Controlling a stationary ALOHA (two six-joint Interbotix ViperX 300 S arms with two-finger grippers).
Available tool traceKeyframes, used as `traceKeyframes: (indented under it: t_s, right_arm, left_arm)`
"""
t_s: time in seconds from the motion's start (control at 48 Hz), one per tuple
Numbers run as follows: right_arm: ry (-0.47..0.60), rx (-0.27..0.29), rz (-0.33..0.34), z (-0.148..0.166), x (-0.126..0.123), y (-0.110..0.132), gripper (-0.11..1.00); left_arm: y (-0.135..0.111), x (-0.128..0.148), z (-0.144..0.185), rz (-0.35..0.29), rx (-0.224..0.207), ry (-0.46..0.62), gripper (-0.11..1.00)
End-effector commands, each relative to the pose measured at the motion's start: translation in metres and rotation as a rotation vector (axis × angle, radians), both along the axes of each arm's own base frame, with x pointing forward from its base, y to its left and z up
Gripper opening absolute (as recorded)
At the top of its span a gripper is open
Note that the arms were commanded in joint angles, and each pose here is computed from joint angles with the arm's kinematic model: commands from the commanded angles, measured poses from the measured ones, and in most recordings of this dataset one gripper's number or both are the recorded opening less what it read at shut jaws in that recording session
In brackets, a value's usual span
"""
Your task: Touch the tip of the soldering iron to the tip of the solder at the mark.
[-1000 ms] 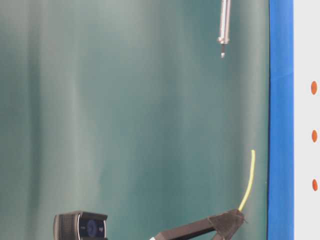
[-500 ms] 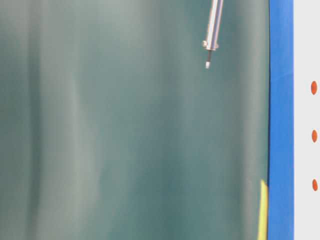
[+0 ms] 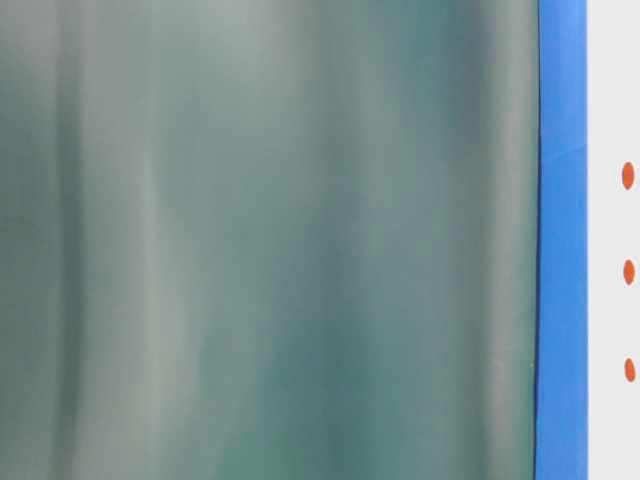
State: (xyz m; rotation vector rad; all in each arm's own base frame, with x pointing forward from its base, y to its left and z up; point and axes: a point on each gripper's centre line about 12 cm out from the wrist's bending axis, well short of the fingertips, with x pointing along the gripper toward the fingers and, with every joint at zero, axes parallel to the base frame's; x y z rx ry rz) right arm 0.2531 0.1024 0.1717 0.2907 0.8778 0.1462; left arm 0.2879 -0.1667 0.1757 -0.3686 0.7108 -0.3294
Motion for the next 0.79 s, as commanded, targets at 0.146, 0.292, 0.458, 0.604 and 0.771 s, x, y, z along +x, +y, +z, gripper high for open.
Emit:
traceKeyframes:
  t_s: [0.146,0.292,0.458,0.604,0.771]
  right_arm:
    - [0.019,0.001,0.025,-0.032,0.020,0.016,0.06]
    - [0.031,-0.002,0.051,-0.050,0.024,0.026,0.07]
    - [0.046,-0.007,0.063,-0.061,0.028,0.031,0.06]
    - [0.062,-0.012,0.063,-0.066,0.028,0.033,0.06]
    - [0.067,-0.006,0.055,-0.066,0.028,0.033,0.07]
  left_arm:
    - [-0.007,0.010,-0.037,-0.017,0.046,0.039,0.02]
    - [-0.006,0.014,-0.055,-0.025,0.081,0.061,0.02]
    - [-0.001,0.014,-0.066,-0.021,0.104,0.084,0.02]
    - [0.002,0.012,-0.071,-0.017,0.111,0.099,0.02]
    - [0.001,0.013,-0.069,-0.016,0.108,0.094,0.02]
